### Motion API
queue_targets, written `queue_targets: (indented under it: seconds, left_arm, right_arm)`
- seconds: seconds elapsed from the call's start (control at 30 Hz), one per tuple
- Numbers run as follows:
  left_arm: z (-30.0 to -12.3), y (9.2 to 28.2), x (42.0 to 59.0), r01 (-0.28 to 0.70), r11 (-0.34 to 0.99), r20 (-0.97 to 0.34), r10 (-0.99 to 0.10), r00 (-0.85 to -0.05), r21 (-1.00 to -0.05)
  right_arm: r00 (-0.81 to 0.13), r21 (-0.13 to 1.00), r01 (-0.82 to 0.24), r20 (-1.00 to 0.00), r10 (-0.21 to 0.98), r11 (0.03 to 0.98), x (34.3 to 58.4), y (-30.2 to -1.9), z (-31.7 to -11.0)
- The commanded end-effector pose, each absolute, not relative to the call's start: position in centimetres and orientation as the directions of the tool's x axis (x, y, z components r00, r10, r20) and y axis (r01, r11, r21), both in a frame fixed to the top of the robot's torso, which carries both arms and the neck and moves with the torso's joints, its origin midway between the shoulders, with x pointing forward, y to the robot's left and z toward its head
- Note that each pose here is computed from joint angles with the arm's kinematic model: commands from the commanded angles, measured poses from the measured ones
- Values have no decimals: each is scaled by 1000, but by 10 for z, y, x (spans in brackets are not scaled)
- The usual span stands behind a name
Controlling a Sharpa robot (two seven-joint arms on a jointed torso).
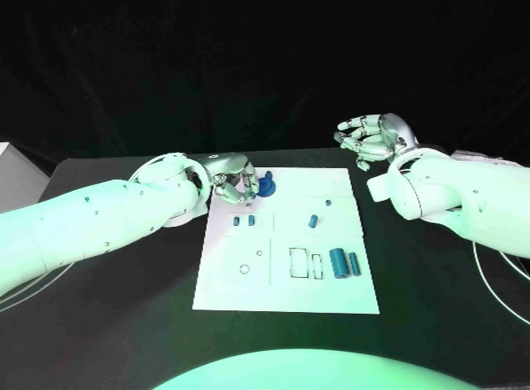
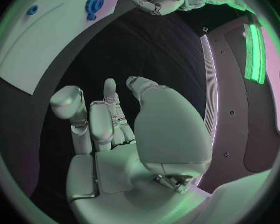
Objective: Assemble the parts on the task board
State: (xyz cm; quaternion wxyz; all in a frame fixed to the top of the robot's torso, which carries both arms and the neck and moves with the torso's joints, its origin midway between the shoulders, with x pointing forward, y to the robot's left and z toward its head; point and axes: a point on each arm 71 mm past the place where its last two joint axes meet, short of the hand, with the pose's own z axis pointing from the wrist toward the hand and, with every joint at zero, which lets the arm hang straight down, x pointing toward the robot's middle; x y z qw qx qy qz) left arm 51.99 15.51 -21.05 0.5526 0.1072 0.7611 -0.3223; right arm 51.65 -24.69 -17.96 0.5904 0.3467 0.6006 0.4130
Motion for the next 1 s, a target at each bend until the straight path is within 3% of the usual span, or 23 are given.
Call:
queue_targets:
  seconds: [0.03, 1.0]
  left_arm:
    - [-213, 156, 521, 515, 777, -909, -170, -382, -362]
    - [-225, 162, 523, 489, 805, -903, -130, -409, -337]
  right_arm:
    - [-77, 902, -90, -429, 900, 423, 516, -246, -179]
    - [-77, 901, -92, -431, 899, 424, 516, -246, -179]
